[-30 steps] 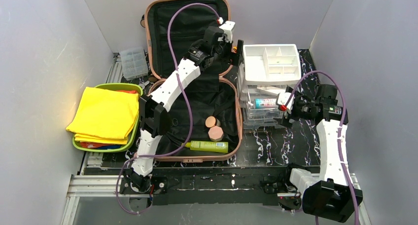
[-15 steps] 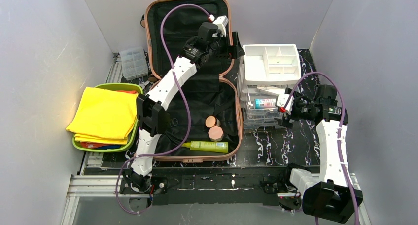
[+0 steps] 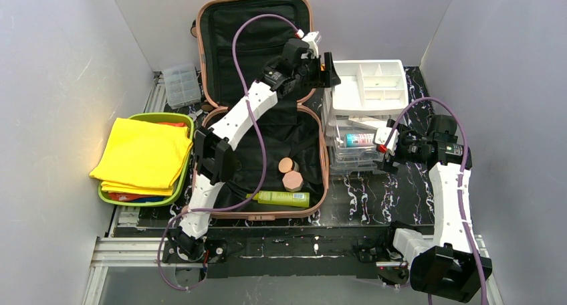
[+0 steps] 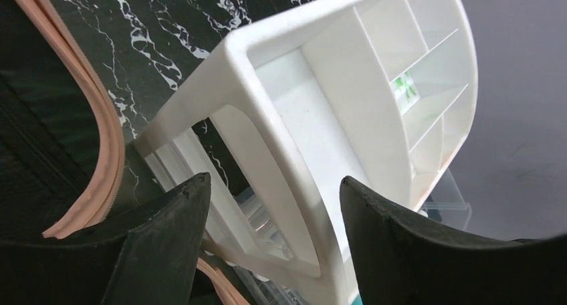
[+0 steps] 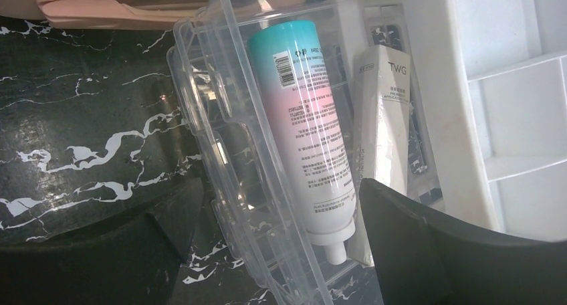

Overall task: Open, take out, and arrange the luggage
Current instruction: Close the drawer in the storage box.

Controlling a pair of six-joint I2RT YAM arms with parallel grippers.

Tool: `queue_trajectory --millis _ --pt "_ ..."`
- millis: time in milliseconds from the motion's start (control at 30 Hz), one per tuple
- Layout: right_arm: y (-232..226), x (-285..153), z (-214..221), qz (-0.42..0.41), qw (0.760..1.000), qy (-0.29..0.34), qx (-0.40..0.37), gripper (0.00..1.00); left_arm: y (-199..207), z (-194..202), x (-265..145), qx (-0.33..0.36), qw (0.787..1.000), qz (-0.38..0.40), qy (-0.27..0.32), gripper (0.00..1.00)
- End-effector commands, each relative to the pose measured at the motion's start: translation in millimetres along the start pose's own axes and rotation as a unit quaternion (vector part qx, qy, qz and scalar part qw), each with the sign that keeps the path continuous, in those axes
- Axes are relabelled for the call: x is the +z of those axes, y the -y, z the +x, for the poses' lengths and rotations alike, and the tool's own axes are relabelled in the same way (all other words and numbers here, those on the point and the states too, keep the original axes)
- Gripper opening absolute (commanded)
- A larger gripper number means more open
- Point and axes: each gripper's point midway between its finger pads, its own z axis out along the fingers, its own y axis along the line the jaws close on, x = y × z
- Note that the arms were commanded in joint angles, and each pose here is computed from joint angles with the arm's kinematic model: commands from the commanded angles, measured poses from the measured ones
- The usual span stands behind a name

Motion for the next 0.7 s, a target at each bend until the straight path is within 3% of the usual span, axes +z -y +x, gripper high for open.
queue_trajectory --millis 0,200,400,500,667 --pt "1 0 -3 0.002 1.000 0.003 -0.003 0.96 14 -4 3 0.008 1.000 0.011 0.010 0.66" --pt "6 1 3 0.008 1.000 -0.009 -0.013 0.95 15 0 6 0.012 1.000 0.011 0.007 0.40" --pt "24 0 3 0.024 0.999 -0.013 -0.028 0.95 16 1 4 0.012 1.000 0.014 0.004 0.20" --pt "31 2 -1 0.027 0.999 -0.005 -0.035 0.95 15 6 5 0.012 1.000 0.013 -0.003 0.16" --pt "38 5 -1 0.036 0.999 -0.004 -0.037 0.94 15 18 8 0.009 1.000 0.010 -0.016 0.19"
